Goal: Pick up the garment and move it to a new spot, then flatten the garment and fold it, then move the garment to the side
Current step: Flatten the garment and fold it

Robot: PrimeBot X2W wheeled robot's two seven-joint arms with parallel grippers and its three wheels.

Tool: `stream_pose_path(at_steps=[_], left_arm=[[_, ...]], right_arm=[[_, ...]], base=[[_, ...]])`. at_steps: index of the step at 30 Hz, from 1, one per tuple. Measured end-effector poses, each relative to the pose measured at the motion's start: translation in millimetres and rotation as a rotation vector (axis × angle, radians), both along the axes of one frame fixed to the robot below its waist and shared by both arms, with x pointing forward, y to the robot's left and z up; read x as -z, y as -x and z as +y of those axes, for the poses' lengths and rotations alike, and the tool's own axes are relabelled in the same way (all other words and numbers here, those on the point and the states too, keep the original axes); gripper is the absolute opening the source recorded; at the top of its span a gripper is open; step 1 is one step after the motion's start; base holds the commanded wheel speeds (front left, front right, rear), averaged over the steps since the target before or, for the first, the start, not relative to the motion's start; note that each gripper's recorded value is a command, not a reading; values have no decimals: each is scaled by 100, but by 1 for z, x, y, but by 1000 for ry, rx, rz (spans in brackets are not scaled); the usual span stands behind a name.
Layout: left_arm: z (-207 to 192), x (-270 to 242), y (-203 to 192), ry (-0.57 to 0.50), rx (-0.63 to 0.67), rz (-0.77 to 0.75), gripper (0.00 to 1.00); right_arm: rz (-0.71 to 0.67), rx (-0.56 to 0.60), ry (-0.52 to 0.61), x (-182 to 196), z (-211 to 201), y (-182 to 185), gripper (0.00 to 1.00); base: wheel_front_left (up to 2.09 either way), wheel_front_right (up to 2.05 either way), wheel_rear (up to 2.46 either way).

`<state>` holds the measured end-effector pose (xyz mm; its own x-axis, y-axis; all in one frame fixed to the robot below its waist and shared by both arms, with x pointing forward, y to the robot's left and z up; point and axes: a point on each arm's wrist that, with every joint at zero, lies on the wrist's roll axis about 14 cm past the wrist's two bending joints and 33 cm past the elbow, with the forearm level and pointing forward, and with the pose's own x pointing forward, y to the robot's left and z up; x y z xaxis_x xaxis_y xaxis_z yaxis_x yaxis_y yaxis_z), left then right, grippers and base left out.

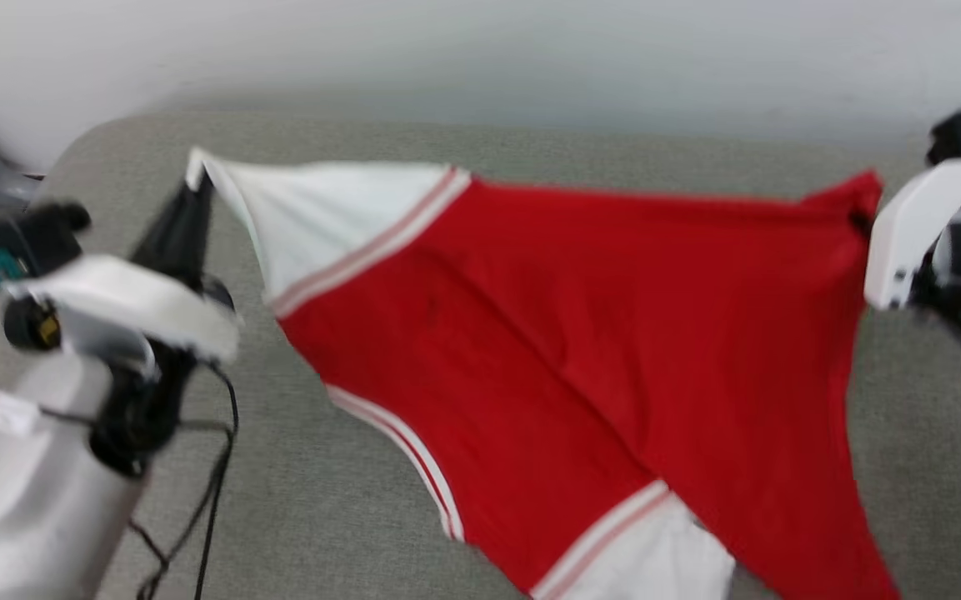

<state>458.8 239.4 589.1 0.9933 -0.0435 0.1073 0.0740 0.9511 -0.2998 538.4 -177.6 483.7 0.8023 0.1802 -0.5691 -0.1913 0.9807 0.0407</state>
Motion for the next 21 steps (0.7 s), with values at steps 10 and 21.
stream_pose_path(at_steps=[10,21], left_arm=[[10,-111,-108,-71,-8,-251,0],[27,-106,-177,-90,-25,-234,0]], right_arm=[[-477,112,-3,-152,-28,-98,0],[-565,138,-4,-161,-26,-147,0]], base=[[0,0,0],[0,0,0]])
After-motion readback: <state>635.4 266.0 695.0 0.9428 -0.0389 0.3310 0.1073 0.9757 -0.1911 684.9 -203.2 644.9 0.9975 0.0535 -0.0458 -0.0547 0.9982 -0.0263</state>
